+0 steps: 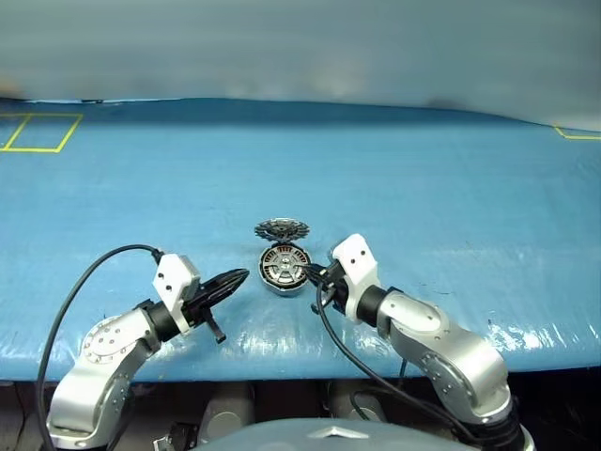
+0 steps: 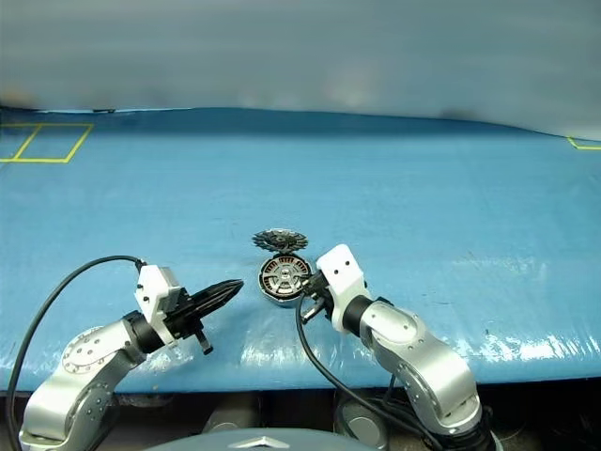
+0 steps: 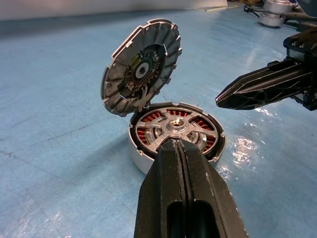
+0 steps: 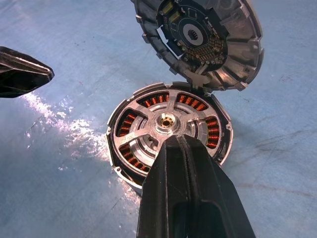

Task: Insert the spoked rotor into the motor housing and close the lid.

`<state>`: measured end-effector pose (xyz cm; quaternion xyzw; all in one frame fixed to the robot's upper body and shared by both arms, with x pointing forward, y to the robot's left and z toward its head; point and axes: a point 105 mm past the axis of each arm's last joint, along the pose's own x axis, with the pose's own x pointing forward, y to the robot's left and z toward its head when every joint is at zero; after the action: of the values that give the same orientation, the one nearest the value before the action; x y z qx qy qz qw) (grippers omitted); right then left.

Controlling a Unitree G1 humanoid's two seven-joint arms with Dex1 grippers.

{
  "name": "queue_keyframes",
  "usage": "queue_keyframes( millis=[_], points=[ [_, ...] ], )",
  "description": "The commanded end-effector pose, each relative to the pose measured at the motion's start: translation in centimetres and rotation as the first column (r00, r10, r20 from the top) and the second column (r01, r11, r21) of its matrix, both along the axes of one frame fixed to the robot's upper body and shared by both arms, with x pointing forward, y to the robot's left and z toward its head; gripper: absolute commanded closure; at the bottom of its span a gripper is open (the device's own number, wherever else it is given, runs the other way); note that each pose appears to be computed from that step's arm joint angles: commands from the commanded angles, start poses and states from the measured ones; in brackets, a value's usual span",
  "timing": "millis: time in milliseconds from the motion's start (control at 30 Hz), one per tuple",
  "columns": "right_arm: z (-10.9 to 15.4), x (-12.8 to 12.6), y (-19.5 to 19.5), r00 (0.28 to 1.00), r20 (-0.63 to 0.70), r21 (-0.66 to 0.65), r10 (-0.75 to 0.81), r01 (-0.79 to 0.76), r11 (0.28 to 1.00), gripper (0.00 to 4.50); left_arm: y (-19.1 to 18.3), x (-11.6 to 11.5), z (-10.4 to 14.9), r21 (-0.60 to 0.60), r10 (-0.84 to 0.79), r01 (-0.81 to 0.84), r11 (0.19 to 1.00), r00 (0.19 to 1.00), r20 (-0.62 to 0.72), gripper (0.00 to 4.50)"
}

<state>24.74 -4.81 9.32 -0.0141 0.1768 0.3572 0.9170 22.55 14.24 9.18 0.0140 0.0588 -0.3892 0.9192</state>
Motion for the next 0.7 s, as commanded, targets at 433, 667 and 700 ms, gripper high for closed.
queue_keyframes(
  millis=[433,667,700],
  points=[
    [-0.2,-0.4,3.0,0.994,-0.076,0.072,0.074,-0.069,0.995,4.50,0.4,-1.2,-0.9,0.025,0.003,-0.004,1.000,0.999,0.050,4.47],
    [-1.7,0.5,3.6,0.992,-0.119,0.068,0.052,-0.044,0.997,4.50,0.4,-1.4,-1.5,0.018,0.031,-0.033,0.999,0.997,0.071,4.47],
    [-1.9,0.6,3.6,0.991,-0.122,0.066,0.048,-0.040,0.997,4.50,0.4,-1.5,-1.7,0.007,0.036,-0.036,0.999,0.997,0.076,4.47]
  ],
)
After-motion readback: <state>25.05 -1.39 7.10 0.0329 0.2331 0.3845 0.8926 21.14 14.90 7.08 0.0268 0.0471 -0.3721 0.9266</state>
